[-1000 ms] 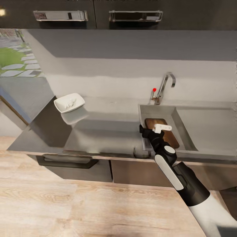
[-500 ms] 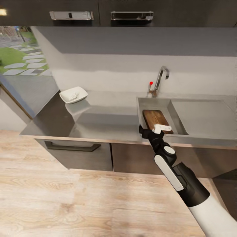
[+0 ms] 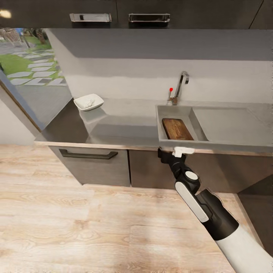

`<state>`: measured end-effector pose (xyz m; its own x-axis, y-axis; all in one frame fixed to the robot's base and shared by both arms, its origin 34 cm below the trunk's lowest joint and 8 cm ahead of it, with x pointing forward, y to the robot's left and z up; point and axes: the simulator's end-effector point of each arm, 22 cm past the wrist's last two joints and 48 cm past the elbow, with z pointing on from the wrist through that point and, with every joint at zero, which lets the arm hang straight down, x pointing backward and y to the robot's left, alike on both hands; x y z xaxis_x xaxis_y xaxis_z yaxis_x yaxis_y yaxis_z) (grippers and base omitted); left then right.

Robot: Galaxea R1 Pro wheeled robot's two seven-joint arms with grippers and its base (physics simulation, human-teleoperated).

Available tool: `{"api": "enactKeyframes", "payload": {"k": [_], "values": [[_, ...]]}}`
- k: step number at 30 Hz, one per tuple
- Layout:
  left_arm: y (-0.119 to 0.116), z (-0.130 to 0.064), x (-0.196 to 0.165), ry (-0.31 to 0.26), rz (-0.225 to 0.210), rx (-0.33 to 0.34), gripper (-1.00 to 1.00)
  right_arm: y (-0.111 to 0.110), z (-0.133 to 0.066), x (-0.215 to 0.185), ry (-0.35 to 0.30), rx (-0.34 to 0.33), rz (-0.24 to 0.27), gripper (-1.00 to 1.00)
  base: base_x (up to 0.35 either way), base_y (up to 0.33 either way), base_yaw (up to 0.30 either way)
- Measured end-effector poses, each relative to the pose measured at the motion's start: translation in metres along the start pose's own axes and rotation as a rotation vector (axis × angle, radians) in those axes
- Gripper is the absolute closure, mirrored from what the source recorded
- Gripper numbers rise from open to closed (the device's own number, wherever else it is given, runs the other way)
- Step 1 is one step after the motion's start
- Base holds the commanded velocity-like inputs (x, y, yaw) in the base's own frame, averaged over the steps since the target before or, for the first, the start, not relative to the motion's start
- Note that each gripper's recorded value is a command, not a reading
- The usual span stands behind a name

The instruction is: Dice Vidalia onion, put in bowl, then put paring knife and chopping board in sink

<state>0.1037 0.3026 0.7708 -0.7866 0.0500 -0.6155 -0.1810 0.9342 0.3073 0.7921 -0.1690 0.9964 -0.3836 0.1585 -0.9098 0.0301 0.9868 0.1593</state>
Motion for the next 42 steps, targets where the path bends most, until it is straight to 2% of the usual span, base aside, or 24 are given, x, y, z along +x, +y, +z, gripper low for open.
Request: {"api": "enactKeyframes", "payload": {"k": [3, 6, 11, 17, 20, 23, 25, 28, 31, 33, 38, 42], "values": [[0.000, 0.000, 0.000, 0.000, 0.000, 0.000, -1.00, 0.001, 0.004, 0.026, 0.049, 0.002, -0.031, -1.00, -0.089, 0.000, 0.000], [0.000, 0.000, 0.000, 0.000, 0.000, 0.000, -1.00, -0.012, 0.012, 0.061, 0.103, 0.037, -0.048, -1.00, -0.027, 0.000, 0.000], [0.000, 0.000, 0.000, 0.000, 0.000, 0.000, -1.00, -0.017, 0.018, 0.105, 0.131, 0.056, -0.065, -1.00, -0.007, 0.000, 0.000], [-0.002, -0.001, 0.001, 0.003, -0.004, -0.001, -1.00, -0.008, 0.011, 0.198, 0.189, 0.010, -0.165, -1.00, -0.001, 0.000, 0.000], [-0.002, -0.002, 0.002, 0.007, 0.000, -0.003, -1.00, -0.015, 0.003, 0.246, 0.238, 0.012, -0.198, -1.00, 0.000, 0.000, 0.000], [-0.007, -0.006, 0.006, 0.017, -0.001, -0.005, -1.00, -0.031, -0.019, 0.311, 0.336, 0.006, -0.235, -1.00, 0.000, 0.000, 0.000], [-0.008, -0.008, 0.009, 0.025, 0.004, -0.007, -1.00, -0.046, -0.045, 0.361, 0.420, -0.012, -0.258, -1.00, 0.000, 0.000, 0.000], [-0.010, -0.010, 0.011, 0.029, 0.006, -0.008, -1.00, -0.063, -0.075, 0.401, 0.483, -0.047, -0.279, -1.00, 0.000, 0.000, 0.000], [-0.010, -0.011, 0.012, 0.031, 0.007, -0.008, -1.00, -0.068, -0.102, 0.426, 0.528, -0.082, -0.279, -1.00, 0.000, 0.000, 0.000], [-0.010, -0.011, 0.012, 0.031, 0.007, -0.008, -1.00, -0.073, -0.131, 0.450, 0.573, -0.094, -0.271, -1.00, 0.000, 0.000, 0.000], [-0.011, -0.010, 0.011, 0.027, 0.004, -0.009, -1.00, -0.079, -0.188, 0.489, 0.657, -0.097, -0.255, -1.00, 0.000, 0.000, 0.000], [-0.012, -0.009, 0.010, 0.022, 0.002, -0.009, -1.00, -0.081, -0.208, 0.498, 0.662, -0.098, -0.249, -1.00, 0.000, 0.000, -0.059]]}}
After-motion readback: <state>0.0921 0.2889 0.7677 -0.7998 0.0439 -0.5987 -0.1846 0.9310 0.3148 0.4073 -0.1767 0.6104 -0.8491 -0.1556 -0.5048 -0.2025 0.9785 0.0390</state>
